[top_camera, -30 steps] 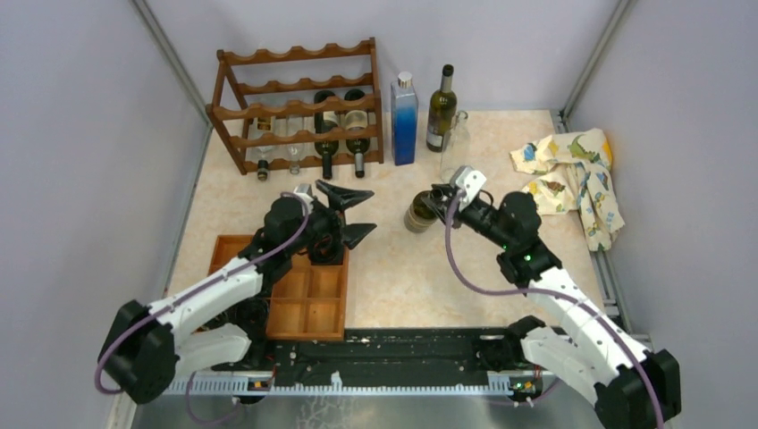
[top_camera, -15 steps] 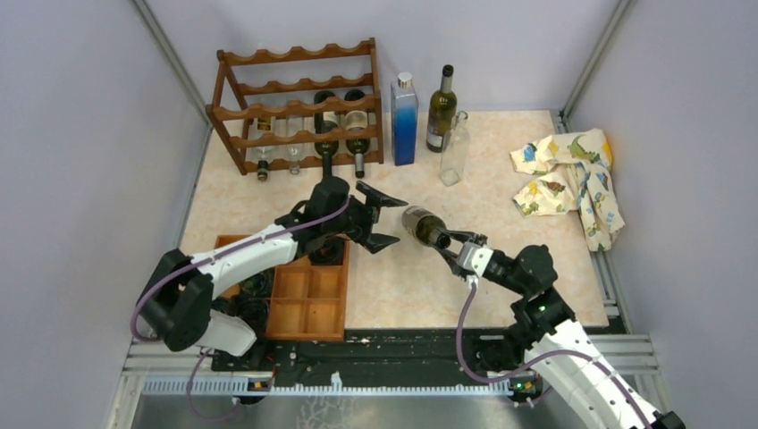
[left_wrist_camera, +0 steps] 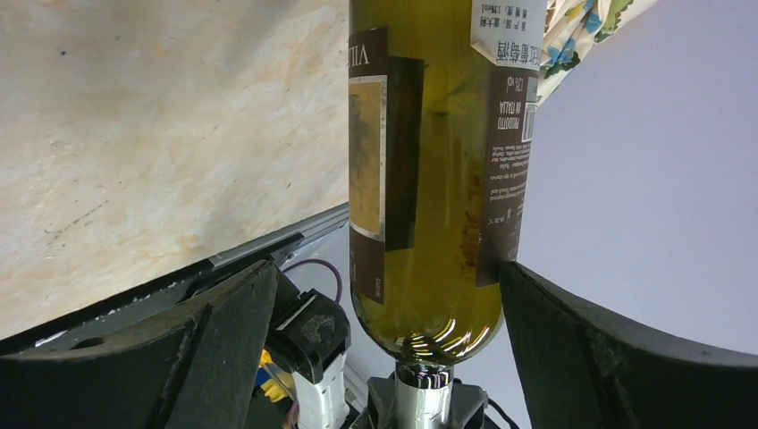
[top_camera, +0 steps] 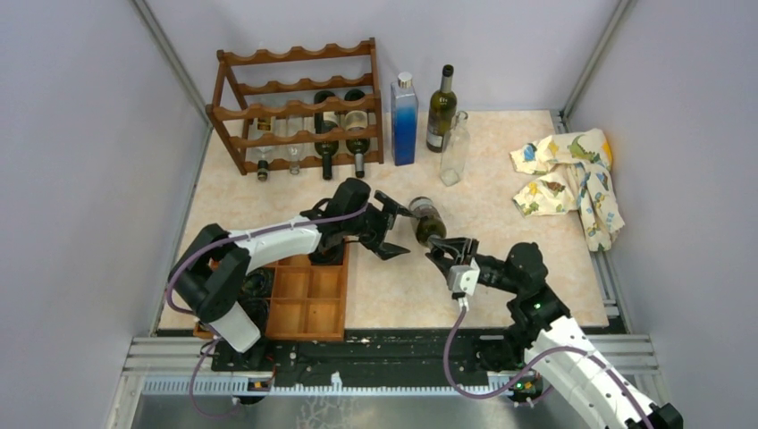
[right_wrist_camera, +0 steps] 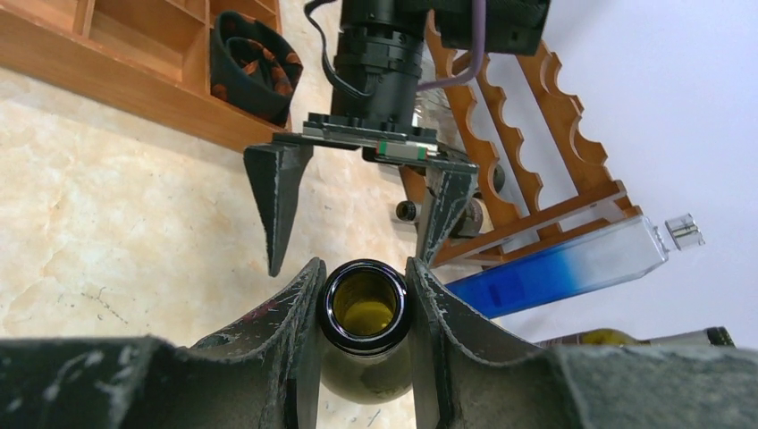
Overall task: Put the wine bottle on the wine rack
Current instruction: Pick up the wine bottle from the center of the board.
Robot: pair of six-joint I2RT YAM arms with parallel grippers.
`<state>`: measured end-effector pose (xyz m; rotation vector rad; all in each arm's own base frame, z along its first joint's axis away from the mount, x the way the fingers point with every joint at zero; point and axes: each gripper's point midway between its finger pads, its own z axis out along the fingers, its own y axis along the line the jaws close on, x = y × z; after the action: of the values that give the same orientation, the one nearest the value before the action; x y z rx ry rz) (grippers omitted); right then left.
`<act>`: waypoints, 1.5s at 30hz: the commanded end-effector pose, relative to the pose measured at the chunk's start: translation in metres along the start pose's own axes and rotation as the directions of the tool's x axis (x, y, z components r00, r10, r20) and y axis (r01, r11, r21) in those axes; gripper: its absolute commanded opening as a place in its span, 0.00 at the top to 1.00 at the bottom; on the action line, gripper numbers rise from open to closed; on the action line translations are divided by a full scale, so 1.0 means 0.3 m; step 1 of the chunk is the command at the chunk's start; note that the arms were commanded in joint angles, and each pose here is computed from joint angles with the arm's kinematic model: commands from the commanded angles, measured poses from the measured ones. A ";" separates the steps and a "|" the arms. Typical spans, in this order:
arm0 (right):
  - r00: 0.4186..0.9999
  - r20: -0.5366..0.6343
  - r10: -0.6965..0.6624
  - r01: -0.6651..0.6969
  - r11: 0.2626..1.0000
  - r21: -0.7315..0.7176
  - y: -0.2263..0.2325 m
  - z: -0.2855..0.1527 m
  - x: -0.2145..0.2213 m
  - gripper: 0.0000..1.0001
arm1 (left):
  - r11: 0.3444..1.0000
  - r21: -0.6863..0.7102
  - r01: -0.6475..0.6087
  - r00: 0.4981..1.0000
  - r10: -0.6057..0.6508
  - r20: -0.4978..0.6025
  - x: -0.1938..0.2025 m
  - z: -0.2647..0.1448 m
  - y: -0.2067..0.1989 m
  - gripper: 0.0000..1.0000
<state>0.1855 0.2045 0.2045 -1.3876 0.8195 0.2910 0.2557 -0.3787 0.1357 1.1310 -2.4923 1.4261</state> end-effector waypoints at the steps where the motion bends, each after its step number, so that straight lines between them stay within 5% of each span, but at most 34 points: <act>1: 0.994 0.085 -0.064 0.070 0.995 -0.067 0.036 0.018 -0.045 1.00 | 1.000 0.003 -0.005 0.999 0.005 -0.042 0.033 0.038 -0.018 0.01; 27: 0.988 0.148 -0.043 0.062 0.989 -0.131 0.094 0.083 -0.086 1.00 | 0.985 0.140 -0.095 0.987 0.112 -0.114 0.062 0.112 -0.090 0.05; 31: 0.989 0.145 -0.042 0.061 0.990 -0.126 0.089 0.087 -0.089 1.00 | 0.977 0.190 -0.095 0.984 0.122 -0.133 0.070 0.109 -0.092 0.17; 34: 0.989 0.140 -0.041 0.059 0.990 -0.125 0.088 0.082 -0.089 1.00 | 0.965 0.234 -0.118 0.979 0.151 -0.133 0.074 0.096 -0.100 0.41; 38: 0.991 0.130 -0.039 0.055 0.991 -0.121 0.093 0.067 -0.091 0.84 | 0.938 0.276 -0.209 0.965 0.243 -0.095 0.075 0.076 -0.110 0.96; 40: 0.992 0.120 -0.039 0.053 0.992 -0.115 0.092 0.058 -0.090 0.67 | 0.921 0.285 -0.267 0.952 0.298 -0.069 0.070 0.066 -0.109 1.00; 43: 0.994 0.101 -0.042 0.053 0.993 -0.109 0.094 0.037 -0.091 0.28 | 0.889 0.287 -0.357 0.926 0.378 -0.018 0.055 0.045 -0.104 1.00; 45: 0.995 0.089 -0.045 0.055 0.993 -0.107 0.096 0.021 -0.094 0.18 | 0.868 0.293 -0.400 0.911 0.411 0.026 0.032 0.023 -0.105 1.00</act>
<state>0.1567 0.2288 0.1881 -1.5063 0.7132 0.3643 0.2605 -0.4068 0.1175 0.8230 -2.5476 1.6859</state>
